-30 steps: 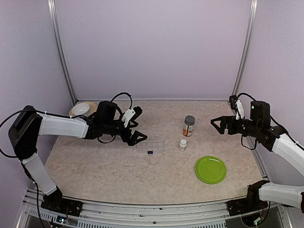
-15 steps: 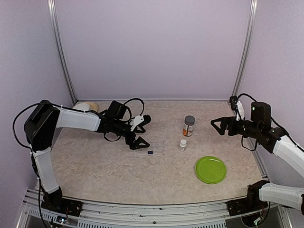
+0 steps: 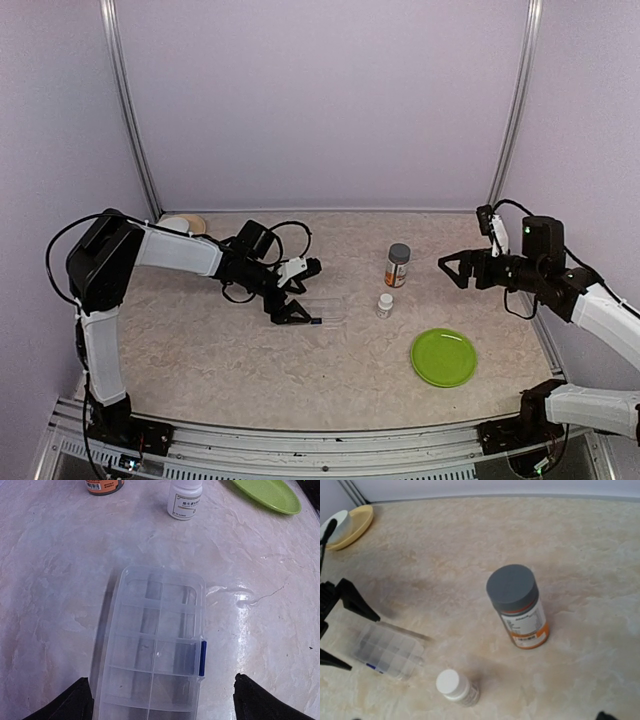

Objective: Sort the pills into containers
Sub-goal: Pick up the pill container from the center of the board.

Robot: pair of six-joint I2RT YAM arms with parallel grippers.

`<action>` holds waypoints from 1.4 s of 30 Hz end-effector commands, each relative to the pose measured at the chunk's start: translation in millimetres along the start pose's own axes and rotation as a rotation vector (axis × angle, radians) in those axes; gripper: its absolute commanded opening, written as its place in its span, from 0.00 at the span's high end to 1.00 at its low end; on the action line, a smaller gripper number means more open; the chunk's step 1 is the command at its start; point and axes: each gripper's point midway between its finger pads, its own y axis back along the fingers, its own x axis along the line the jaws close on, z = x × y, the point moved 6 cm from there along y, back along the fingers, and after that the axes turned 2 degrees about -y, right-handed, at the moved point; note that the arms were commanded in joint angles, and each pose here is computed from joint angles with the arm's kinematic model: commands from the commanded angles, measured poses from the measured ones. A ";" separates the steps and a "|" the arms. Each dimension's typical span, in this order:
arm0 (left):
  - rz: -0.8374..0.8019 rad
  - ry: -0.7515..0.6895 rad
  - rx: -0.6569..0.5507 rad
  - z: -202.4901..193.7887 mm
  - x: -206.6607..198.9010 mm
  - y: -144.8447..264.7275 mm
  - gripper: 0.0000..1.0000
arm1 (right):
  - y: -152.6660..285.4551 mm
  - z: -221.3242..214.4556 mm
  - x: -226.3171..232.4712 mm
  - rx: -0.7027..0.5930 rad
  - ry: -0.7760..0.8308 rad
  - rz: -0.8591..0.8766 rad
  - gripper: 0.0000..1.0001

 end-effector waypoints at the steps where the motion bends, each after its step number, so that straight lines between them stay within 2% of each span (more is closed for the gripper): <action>1: 0.011 -0.012 0.044 -7.8 6.3 -5.7 0.06 | -2.8 0.1 4.6 0.011 0.002 0.012 0.00; 6: 0.035 -0.006 0.068 -15.3 9.6 -11.1 0.08 | -5.1 -0.4 5.7 0.018 0.005 0.016 0.00; 15: 0.032 0.001 0.098 -23.6 8.1 -22.6 0.17 | -6.0 -5.4 6.3 0.032 0.006 0.018 0.00; 25: 0.023 0.009 0.096 -22.8 6.0 -22.4 0.38 | -6.8 -8.7 7.1 0.032 -0.002 0.027 0.00; 29: 0.018 0.007 0.077 -16.7 4.7 -18.3 0.44 | -7.3 -9.6 7.7 0.034 -0.004 0.032 0.00; 38: 0.022 0.013 -0.093 17.4 -10.6 6.2 0.45 | -9.2 -8.8 14.2 0.047 0.016 0.087 0.00; 42: 0.007 0.018 -0.103 23.1 -20.9 7.6 0.50 | -12.4 -10.6 19.5 0.059 0.021 0.136 0.00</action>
